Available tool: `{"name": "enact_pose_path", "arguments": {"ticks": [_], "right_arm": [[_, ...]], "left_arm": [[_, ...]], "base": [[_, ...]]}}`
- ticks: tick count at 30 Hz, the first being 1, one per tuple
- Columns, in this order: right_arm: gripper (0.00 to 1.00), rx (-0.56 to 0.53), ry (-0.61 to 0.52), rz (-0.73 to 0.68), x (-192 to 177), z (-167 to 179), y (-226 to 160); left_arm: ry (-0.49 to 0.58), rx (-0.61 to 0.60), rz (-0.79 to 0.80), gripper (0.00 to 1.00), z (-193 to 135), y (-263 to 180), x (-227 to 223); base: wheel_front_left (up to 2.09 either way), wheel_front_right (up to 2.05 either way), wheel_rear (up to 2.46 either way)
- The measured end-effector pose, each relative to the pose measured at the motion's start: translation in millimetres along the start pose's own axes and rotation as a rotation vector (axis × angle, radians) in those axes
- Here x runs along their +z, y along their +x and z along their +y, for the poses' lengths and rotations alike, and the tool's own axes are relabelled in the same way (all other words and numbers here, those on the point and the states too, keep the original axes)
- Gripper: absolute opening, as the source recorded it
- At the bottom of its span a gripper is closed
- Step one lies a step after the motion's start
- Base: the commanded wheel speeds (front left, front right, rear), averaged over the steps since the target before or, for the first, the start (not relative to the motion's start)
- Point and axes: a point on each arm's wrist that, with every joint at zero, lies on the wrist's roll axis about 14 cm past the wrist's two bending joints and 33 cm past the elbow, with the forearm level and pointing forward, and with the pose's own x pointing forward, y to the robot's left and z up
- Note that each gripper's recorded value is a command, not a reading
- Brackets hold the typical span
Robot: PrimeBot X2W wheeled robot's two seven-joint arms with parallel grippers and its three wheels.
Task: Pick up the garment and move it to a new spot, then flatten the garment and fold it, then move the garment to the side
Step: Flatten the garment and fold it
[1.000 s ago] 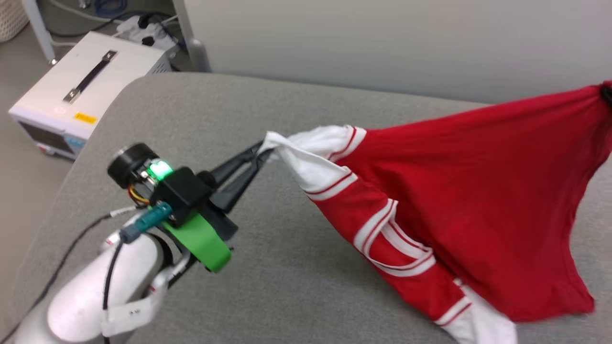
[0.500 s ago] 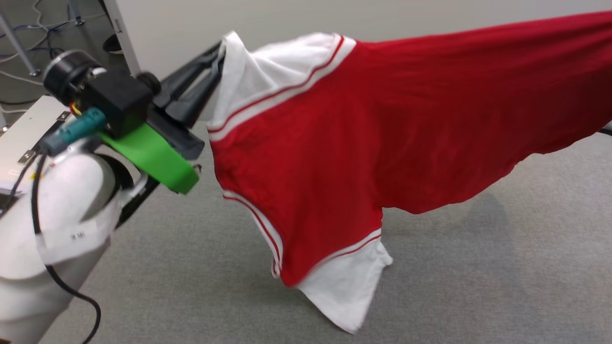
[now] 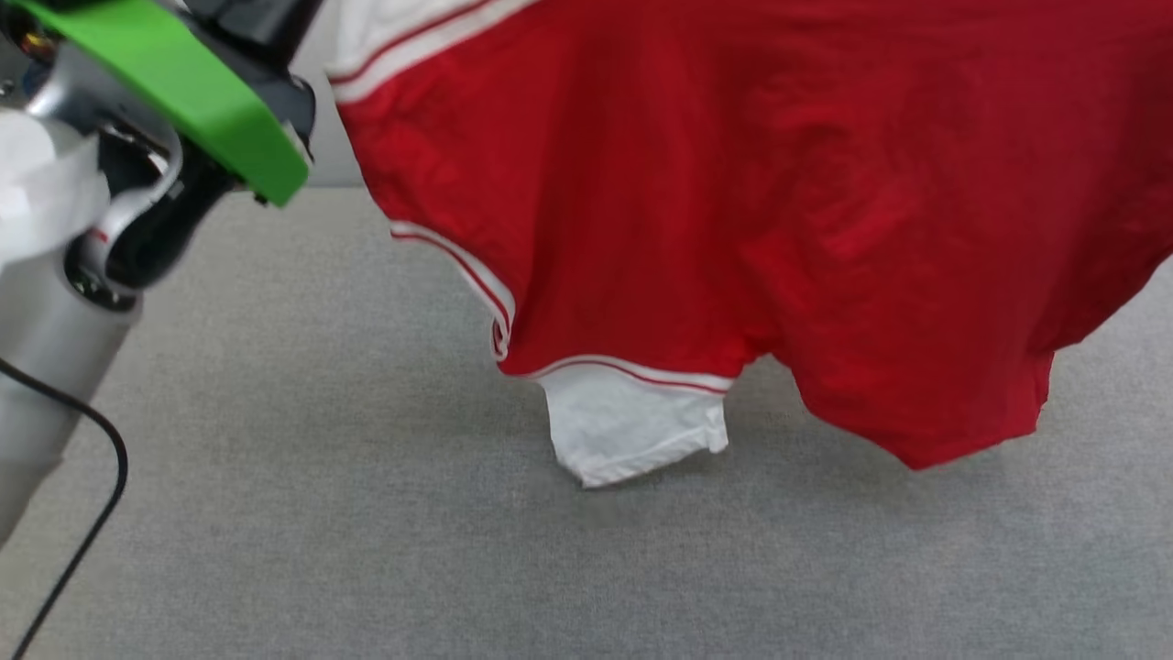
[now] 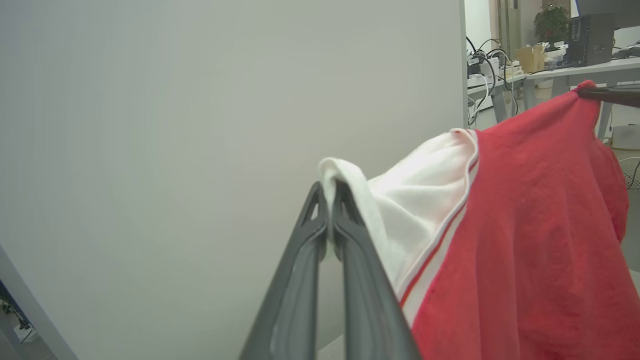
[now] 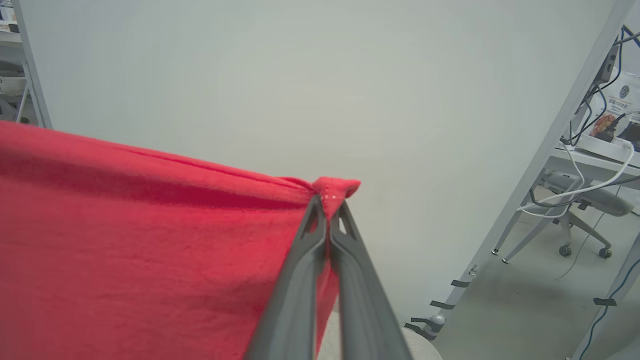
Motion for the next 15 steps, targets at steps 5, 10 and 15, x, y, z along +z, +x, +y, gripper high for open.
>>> {"name": "enact_pose_path", "arguments": {"ticks": [5,10,15], "right_arm": [[0.0,-0.01,-0.005,0.0,-7.6,-1.9,25.0],[0.0,-0.018,-0.025,-0.02,-8.3,-3.5,61.5],[0.0,-0.05,-0.027,-0.047,-16.4,-8.5,106.1]], "left_arm": [[0.029,0.004,0.029,0.0,17.3,24.1,-8.9],[0.098,0.023,0.053,0.0,45.7,53.2,-15.4],[0.194,0.076,0.059,0.0,86.8,86.6,-24.2]], "base": [[0.0,0.0,0.0],[0.0,0.0,0.0],[0.0,0.0,0.0]]}}
